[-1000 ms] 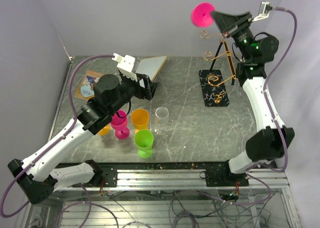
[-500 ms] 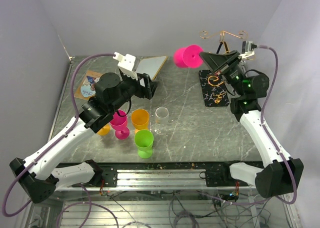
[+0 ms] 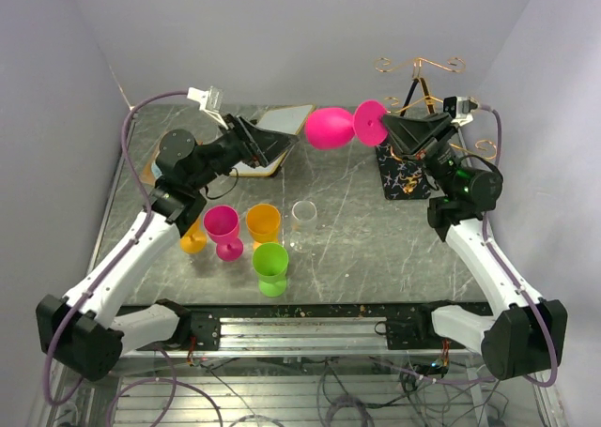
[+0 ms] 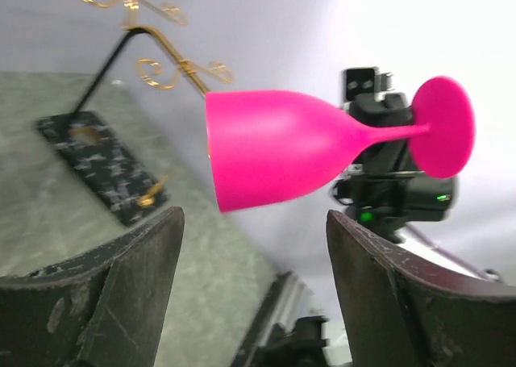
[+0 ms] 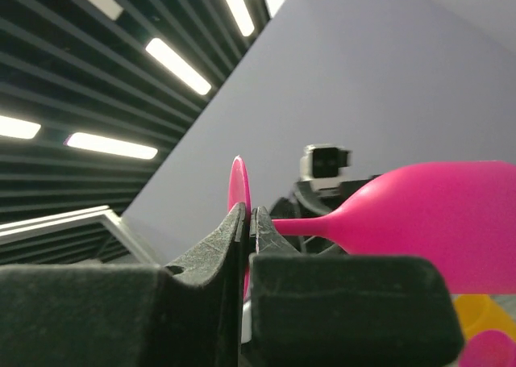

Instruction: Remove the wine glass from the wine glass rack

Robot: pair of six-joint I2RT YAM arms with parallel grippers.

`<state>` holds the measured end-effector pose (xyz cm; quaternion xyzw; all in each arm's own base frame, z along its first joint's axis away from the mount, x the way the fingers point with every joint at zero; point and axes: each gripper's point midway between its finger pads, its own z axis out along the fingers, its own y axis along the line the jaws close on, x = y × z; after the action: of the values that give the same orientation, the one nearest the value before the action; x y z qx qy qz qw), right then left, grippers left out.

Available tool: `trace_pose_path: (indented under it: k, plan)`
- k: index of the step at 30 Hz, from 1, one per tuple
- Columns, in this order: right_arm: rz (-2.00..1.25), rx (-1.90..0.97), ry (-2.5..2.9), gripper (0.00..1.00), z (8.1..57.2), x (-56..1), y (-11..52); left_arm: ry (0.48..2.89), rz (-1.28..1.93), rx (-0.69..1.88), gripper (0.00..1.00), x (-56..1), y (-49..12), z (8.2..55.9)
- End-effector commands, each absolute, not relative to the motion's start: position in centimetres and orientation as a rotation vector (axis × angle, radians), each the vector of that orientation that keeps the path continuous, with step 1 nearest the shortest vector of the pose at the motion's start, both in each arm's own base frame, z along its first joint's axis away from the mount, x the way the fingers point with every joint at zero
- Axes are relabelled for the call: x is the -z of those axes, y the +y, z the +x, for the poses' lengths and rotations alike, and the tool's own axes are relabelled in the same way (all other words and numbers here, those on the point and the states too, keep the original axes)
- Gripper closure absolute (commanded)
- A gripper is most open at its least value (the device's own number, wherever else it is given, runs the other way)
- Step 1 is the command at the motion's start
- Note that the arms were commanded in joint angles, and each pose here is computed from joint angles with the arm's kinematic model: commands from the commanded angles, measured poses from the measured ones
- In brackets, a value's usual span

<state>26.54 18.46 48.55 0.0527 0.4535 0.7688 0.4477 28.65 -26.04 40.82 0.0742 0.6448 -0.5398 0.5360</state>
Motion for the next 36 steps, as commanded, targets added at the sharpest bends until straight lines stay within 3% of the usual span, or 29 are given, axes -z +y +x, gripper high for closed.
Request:
trace_pose_path:
  k: [1,10,15,21,28,32,36]
  plan:
    - [0.061,-2.063,1.003,1.00,22.9,-50.7,17.9,1.349,0.246,1.737,0.20,-44.7,-27.2,25.1]
    - [0.068,-2.215,0.943,1.00,21.8,-50.2,17.5,1.222,0.281,2.030,0.31,-45.2,-27.8,23.6]
    - [0.086,-2.228,0.927,1.00,21.9,-49.8,17.2,1.133,0.344,2.170,0.50,-45.8,-28.3,21.3]
    - [0.105,-2.242,0.920,1.00,21.8,-49.3,17.1,1.031,0.431,2.306,0.58,-46.6,-29.1,18.8]
    - [0.108,-2.180,0.927,1.00,21.9,-48.7,17.1,1.018,0.494,2.294,0.79,-47.3,-29.9,17.8]
    - [0.155,-2.062,1.002,0.87,23.3,-47.5,17.5,1.030,0.495,2.239,0.91,-47.3,-29.9,17.6]
    - [0.190,-1.898,1.080,0.63,24.5,-46.1,17.6,1.050,0.467,2.193,0.93,-46.9,-29.7,17.7]
